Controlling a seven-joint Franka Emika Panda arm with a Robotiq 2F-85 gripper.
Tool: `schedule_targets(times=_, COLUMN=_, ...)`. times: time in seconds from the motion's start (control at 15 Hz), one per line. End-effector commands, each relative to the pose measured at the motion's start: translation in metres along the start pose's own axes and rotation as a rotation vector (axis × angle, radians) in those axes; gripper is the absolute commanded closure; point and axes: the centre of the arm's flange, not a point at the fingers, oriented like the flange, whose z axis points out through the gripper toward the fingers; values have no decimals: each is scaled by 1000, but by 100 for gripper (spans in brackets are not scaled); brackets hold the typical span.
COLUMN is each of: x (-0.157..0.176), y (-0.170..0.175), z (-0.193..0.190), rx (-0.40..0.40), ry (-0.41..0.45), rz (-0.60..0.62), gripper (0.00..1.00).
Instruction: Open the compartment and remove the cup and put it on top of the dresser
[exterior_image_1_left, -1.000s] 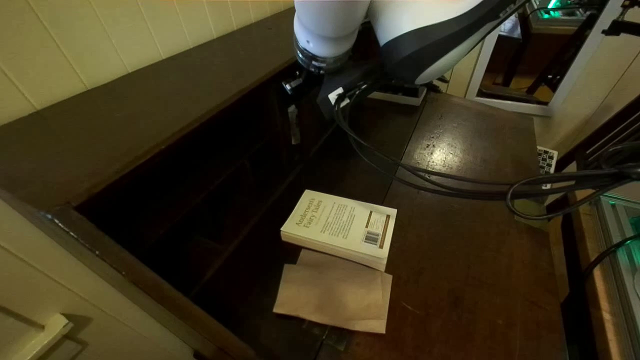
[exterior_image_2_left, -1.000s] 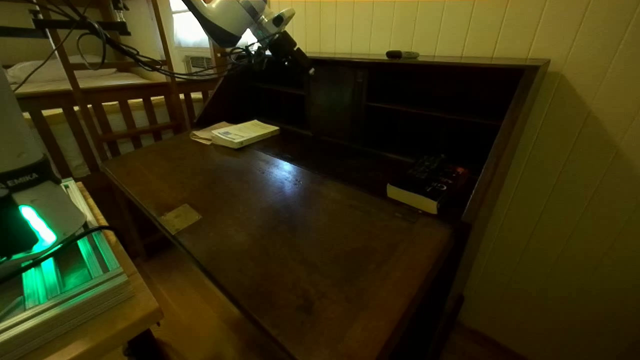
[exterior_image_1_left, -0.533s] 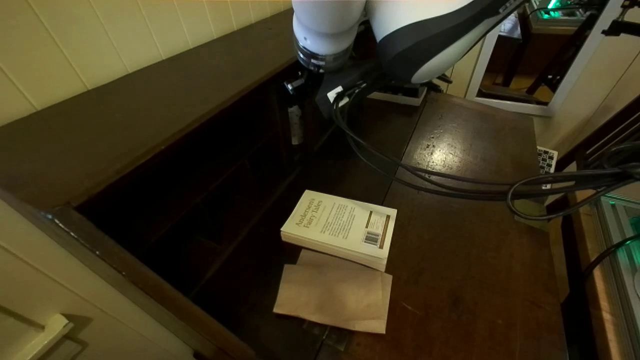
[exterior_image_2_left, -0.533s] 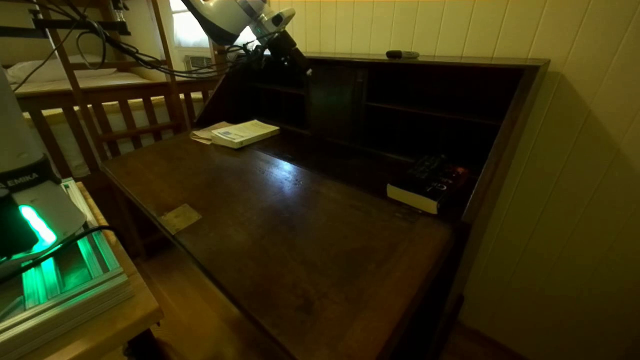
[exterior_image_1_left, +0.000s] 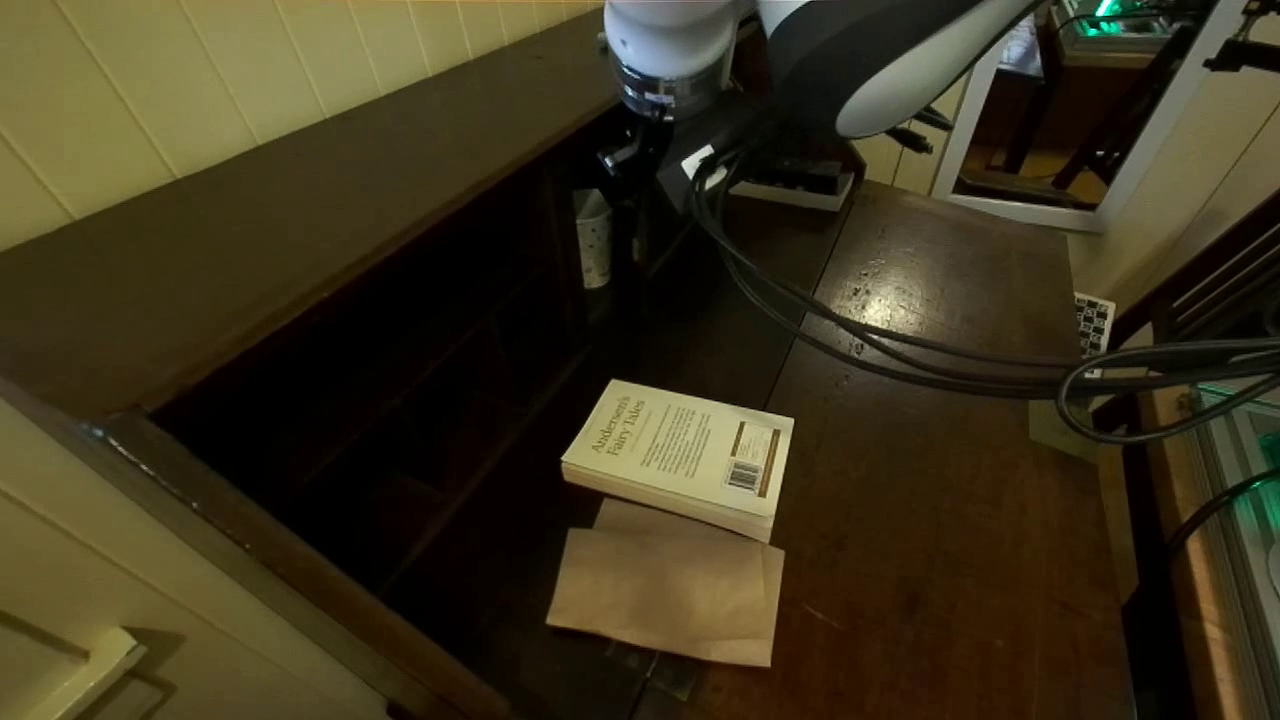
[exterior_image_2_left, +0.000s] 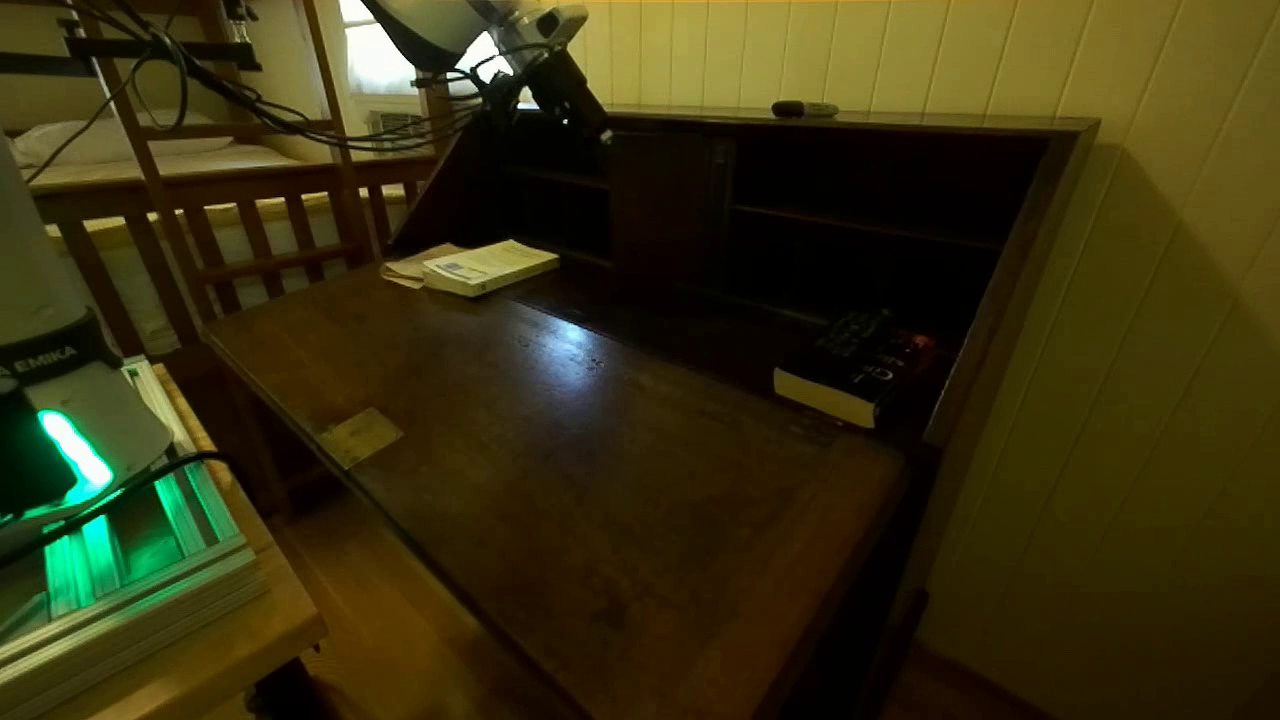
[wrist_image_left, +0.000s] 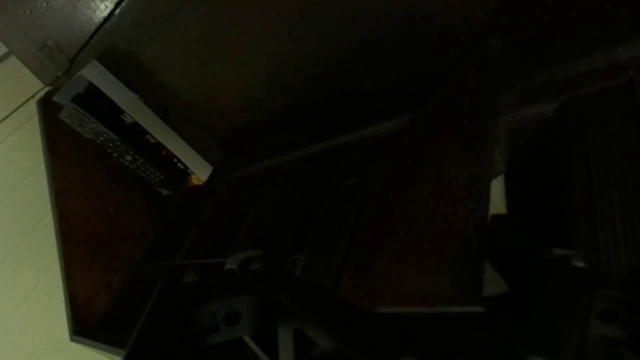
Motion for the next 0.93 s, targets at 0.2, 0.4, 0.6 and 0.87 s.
schedule_targets(times=0.2, x=-5, y=32, z=-12, rx=36, ry=-37, rz=-54, gripper=0)
schedule_targets(times=0.4, x=-10, y=44, z=-17, rx=28, ry=-75, rz=-78, gripper=0)
schedule_targets(times=0.6, x=-15, y=57, z=-21, rx=20, ry=-109, rz=-101, gripper=0)
schedule_targets(times=0.87, x=-11, y=75, z=-19, rx=36, ry=-127, rz=-103, gripper=0)
